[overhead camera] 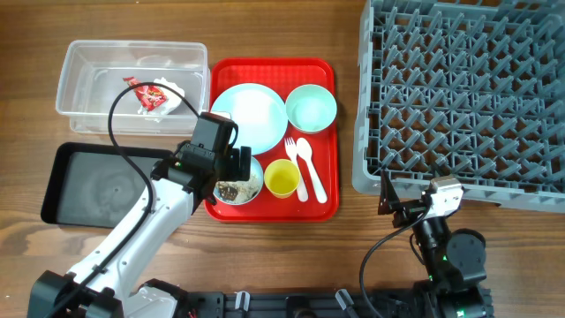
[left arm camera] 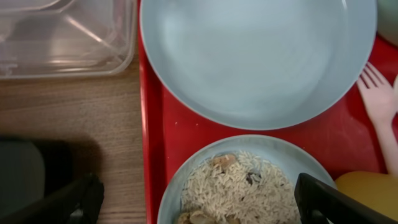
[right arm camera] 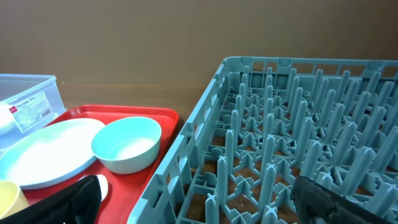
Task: Sort waste into correct bins and load items into the dishwasher rack
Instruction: 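Reach the left gripper to the blue bowl of rice and grasp its rim, then lift the blue bowl with the left gripper over the black tray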
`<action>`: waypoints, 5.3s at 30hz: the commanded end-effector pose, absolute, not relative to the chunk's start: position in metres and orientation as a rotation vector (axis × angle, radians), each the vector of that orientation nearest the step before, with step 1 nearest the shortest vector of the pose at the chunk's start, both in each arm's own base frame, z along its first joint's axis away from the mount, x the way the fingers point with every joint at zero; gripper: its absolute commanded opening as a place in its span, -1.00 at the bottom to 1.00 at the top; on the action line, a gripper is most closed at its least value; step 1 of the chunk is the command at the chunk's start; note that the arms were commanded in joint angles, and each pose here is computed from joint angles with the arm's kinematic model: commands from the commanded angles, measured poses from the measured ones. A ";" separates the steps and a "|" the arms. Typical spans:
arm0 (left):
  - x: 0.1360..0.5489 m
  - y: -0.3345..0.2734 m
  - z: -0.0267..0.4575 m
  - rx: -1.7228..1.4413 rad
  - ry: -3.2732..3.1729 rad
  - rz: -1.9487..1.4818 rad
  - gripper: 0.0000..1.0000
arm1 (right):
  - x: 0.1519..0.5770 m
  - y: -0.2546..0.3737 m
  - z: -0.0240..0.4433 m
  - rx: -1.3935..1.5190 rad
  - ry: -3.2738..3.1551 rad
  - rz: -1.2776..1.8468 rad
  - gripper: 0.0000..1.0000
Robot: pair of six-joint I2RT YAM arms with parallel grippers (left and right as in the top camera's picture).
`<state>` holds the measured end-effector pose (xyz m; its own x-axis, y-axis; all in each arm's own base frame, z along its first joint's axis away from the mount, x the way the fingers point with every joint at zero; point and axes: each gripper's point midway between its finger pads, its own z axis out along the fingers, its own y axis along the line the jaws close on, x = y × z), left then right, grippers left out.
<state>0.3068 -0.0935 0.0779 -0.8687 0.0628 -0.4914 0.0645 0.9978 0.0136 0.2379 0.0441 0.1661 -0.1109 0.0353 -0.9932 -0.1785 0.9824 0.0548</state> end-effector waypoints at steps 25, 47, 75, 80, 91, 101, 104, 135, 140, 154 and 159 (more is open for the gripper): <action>0.305 -0.117 0.119 -0.043 2.550 -0.337 0.93 | 0.237 0.046 0.168 -0.125 1.663 0.186 1.00; 0.289 -0.151 0.114 -0.529 2.578 -0.554 0.74 | 0.237 0.046 0.168 -0.126 1.663 0.186 0.99; 0.318 -0.171 0.058 -0.803 2.642 -0.556 0.39 | 0.237 0.046 0.168 -0.125 1.663 0.186 1.00; 0.330 -0.179 0.056 -0.762 2.694 -0.474 0.39 | 0.237 0.046 0.168 -0.125 1.663 0.185 1.00; 0.330 -0.175 0.048 -0.779 2.744 -0.361 -0.35 | 0.237 0.046 0.168 -0.125 1.663 0.185 1.00; 0.322 -0.170 0.038 -0.791 2.786 -0.311 -0.33 | 0.237 0.046 0.168 -0.125 1.663 0.186 1.00; 0.321 -0.170 0.032 -0.795 2.798 -0.297 -0.33 | 0.237 0.046 0.168 -0.125 1.663 0.186 1.00; 0.320 -0.167 0.117 -0.591 2.704 -0.410 -0.92 | 0.237 0.046 0.168 -0.125 1.663 0.186 1.00; 0.317 -0.156 0.155 -0.535 2.616 -0.464 -0.92 | 0.237 0.046 0.168 -0.125 1.663 0.185 1.00; 0.301 -0.067 0.205 -0.478 2.505 -0.340 -0.92 | 0.237 0.046 0.168 -0.125 1.663 0.186 1.00; 0.300 -0.036 0.222 -0.468 2.442 -0.379 -0.92 | 0.237 0.046 0.168 -0.125 1.663 0.185 1.00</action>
